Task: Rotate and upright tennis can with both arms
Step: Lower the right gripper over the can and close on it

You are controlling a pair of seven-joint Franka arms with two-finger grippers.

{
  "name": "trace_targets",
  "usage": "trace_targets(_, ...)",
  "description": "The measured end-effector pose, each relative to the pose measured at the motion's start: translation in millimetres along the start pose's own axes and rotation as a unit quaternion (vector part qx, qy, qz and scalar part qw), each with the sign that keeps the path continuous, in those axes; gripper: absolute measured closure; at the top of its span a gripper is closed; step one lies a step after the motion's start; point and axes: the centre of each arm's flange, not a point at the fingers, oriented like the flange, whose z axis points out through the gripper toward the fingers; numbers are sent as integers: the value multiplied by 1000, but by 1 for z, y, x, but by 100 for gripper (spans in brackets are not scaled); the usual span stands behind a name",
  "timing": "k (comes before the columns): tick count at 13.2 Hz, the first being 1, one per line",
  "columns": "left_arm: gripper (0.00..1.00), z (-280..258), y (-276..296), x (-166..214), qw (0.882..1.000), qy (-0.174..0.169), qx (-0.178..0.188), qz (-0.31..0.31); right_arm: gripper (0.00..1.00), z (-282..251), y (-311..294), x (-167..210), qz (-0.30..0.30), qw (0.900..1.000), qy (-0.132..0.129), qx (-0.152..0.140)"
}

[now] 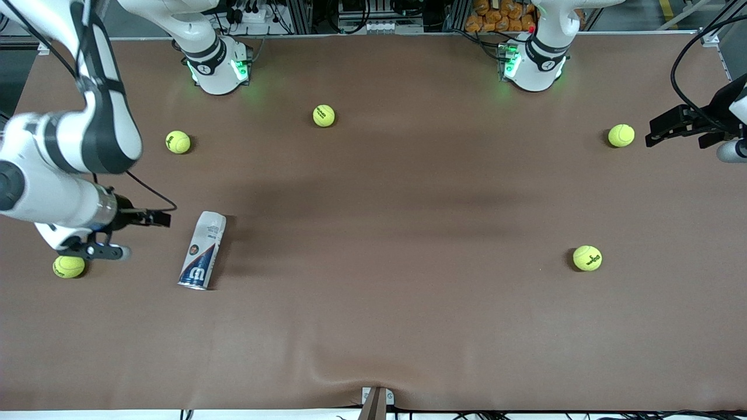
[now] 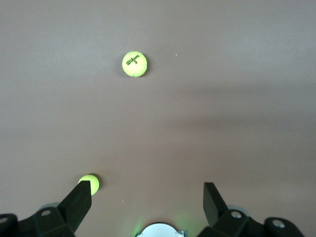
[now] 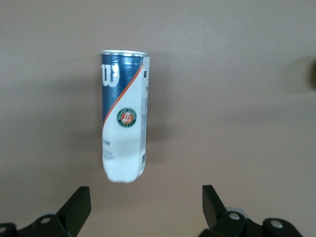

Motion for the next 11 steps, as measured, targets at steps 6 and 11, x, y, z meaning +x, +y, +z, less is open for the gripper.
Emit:
trace_targets(6, 0, 1, 0, 0, 999, -3, 48, 9, 0, 55, -10, 24, 25, 1000, 10, 0)
trace_targets(11, 0, 3, 2, 0, 999, -6, 40, 10, 0, 83, -21, 27, 47, 999, -5, -4)
